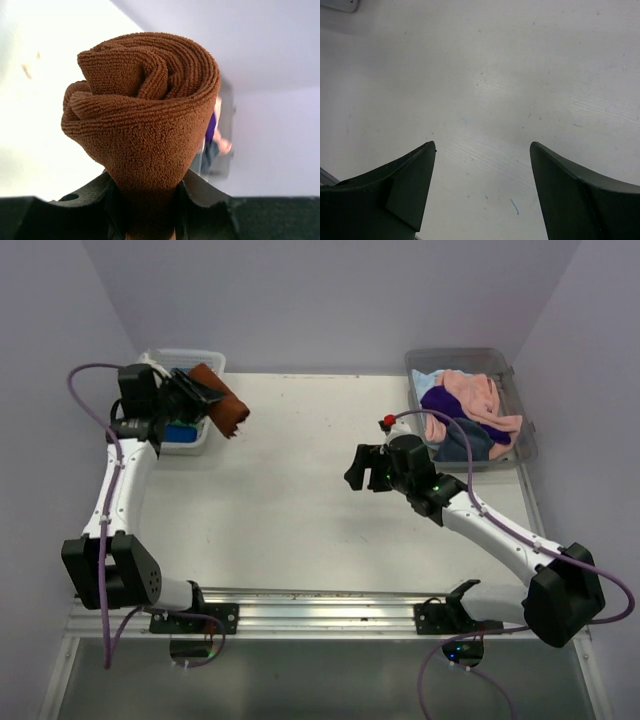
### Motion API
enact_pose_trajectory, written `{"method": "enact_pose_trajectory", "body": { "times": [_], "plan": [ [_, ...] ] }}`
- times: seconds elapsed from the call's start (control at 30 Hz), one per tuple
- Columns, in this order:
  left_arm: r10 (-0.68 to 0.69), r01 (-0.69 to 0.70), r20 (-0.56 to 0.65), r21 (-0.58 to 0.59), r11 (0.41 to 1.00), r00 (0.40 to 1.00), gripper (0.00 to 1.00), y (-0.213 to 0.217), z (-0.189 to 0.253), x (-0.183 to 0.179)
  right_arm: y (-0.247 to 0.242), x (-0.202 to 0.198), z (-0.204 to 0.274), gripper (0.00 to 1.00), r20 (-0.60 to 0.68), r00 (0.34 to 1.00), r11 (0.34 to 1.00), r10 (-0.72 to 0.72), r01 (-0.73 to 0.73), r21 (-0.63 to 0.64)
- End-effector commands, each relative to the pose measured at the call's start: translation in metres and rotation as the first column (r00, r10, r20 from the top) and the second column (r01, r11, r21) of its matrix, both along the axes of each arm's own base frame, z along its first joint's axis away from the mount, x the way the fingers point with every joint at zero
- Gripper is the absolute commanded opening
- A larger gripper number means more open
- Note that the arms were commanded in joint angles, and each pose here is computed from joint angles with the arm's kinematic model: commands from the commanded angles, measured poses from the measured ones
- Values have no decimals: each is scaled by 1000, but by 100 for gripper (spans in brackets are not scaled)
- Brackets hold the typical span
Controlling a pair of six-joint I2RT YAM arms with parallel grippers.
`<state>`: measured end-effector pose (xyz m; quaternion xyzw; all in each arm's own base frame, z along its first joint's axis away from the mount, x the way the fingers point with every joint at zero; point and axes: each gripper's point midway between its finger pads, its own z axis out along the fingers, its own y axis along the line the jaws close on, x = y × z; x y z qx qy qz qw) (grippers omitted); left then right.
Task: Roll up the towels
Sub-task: Place the rolled towel into the container
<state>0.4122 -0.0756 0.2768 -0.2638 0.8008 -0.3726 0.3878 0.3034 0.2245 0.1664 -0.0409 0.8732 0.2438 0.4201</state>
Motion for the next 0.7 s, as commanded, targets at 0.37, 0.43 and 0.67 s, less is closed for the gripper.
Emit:
{"method": "enact_pose_trajectory", "body": {
  "times": [0.37,0.43,0.67],
  "plan": [
    [339,-303,228,-179,936,913,22,104,71,129,-2,-7,-24,80,-78,997,1000,-4,2,-21],
    [366,-329,195,-198,923,910,22,113,54,152,-1,-7,-26,80,-89,996,1000,-4,1,-30],
    [420,-359,260,-253,899,869,23,141,61,226,13,-8,-37,80,-153,987,999,46,-47,-7]
  ]
}}
